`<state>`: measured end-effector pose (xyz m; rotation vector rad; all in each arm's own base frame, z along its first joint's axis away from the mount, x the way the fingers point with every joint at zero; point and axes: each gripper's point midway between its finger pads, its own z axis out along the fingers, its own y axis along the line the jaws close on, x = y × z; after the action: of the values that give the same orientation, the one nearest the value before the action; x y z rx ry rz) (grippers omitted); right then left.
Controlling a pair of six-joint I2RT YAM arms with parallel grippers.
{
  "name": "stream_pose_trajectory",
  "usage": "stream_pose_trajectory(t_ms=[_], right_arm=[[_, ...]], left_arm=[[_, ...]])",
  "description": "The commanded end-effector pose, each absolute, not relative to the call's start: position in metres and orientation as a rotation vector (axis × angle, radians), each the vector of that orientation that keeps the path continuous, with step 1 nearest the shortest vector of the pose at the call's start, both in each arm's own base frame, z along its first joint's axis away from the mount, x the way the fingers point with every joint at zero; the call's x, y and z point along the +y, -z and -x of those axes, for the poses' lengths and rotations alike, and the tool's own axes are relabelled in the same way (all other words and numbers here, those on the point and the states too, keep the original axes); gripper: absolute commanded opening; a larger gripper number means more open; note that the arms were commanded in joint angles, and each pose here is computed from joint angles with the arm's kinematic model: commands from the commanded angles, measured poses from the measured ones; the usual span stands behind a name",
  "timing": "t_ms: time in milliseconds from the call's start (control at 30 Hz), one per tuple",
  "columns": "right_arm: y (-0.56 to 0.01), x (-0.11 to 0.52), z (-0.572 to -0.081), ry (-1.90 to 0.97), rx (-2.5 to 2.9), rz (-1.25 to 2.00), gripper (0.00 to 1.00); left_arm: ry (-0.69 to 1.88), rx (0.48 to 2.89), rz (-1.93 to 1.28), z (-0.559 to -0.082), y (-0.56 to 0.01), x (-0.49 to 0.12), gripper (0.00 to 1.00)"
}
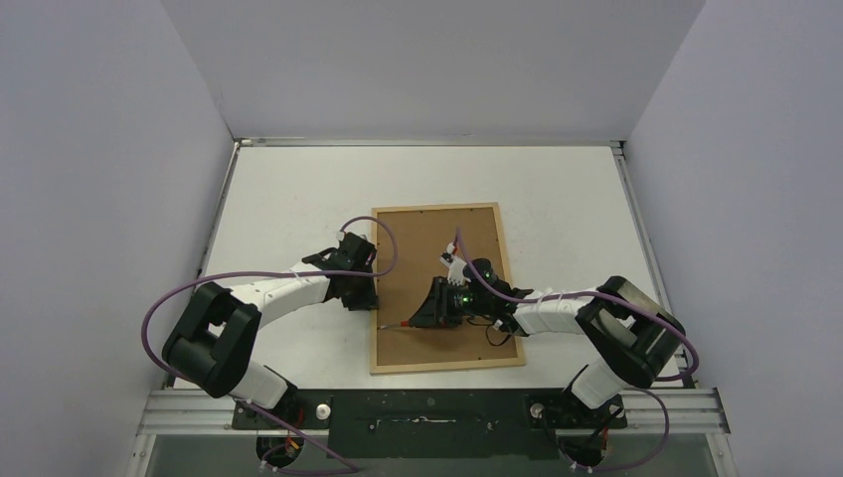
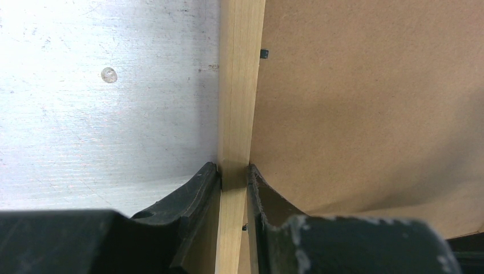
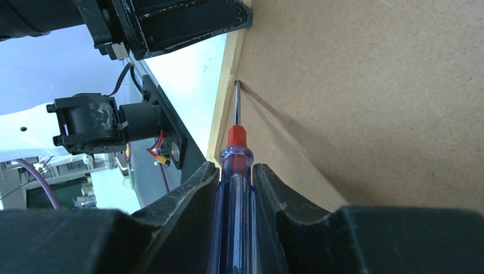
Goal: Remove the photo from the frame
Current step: Release the photo frame item from the photo frame.
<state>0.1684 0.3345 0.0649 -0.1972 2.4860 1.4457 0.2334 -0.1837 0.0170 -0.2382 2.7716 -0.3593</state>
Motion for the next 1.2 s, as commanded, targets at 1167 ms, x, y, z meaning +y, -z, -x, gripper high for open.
stream_pose_trajectory(t_ms=[1167], right_arm=[[-0.073,0.353,-0.180,-1.442,2.478,0.166,0.00]], left_arm=[[0.553,2.786,0.345,-0.211,-0.009,-0.205,0.00]])
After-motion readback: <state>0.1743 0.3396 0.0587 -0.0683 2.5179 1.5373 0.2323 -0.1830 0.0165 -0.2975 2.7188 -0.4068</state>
